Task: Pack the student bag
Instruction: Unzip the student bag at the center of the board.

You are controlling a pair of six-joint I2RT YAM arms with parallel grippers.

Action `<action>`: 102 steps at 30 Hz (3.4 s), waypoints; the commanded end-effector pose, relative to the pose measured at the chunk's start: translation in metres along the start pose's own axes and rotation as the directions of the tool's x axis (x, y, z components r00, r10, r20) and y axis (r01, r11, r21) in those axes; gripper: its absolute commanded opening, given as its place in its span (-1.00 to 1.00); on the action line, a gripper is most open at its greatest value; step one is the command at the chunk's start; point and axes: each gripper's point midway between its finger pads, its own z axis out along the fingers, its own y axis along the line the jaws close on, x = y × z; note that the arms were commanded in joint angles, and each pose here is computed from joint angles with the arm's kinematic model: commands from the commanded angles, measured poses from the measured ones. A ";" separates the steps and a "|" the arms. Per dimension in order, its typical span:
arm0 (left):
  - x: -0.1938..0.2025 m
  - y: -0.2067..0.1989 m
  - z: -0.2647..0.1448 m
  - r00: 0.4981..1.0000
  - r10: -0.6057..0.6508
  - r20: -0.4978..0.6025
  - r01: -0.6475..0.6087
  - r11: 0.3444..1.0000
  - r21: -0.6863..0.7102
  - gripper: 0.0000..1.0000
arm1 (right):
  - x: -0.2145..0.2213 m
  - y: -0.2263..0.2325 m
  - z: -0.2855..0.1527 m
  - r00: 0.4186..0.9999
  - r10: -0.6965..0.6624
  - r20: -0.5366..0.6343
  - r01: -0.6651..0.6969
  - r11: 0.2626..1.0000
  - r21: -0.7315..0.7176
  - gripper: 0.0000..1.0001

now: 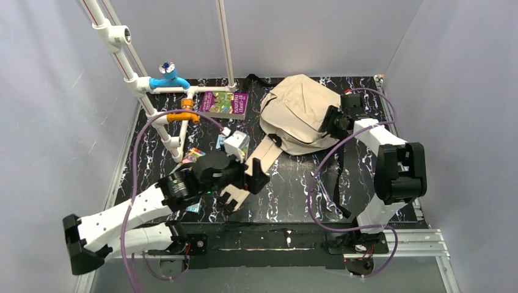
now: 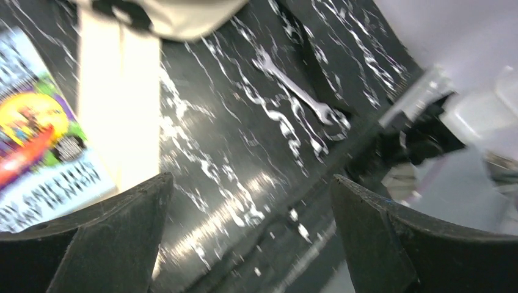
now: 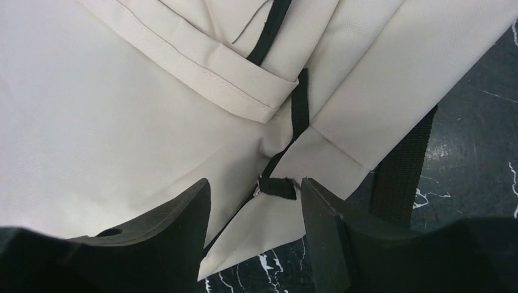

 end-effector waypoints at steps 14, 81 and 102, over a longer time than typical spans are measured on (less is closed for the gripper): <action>-0.085 -0.009 0.061 0.908 0.347 0.236 -0.268 0.912 -0.310 0.99 | 0.000 -0.004 0.026 0.987 -0.153 0.046 0.152 0.988 0.022 -0.66; -0.043 -0.010 0.016 0.999 0.009 0.039 -0.003 0.989 -0.149 0.99 | -0.104 0.085 -0.213 0.842 0.356 0.405 -0.033 0.784 -0.620 -0.97; -0.039 -0.033 0.118 0.993 0.028 -0.112 -0.033 0.999 -0.036 0.99 | 0.124 0.006 -0.146 0.980 0.072 -0.187 -0.138 0.920 -0.367 -0.86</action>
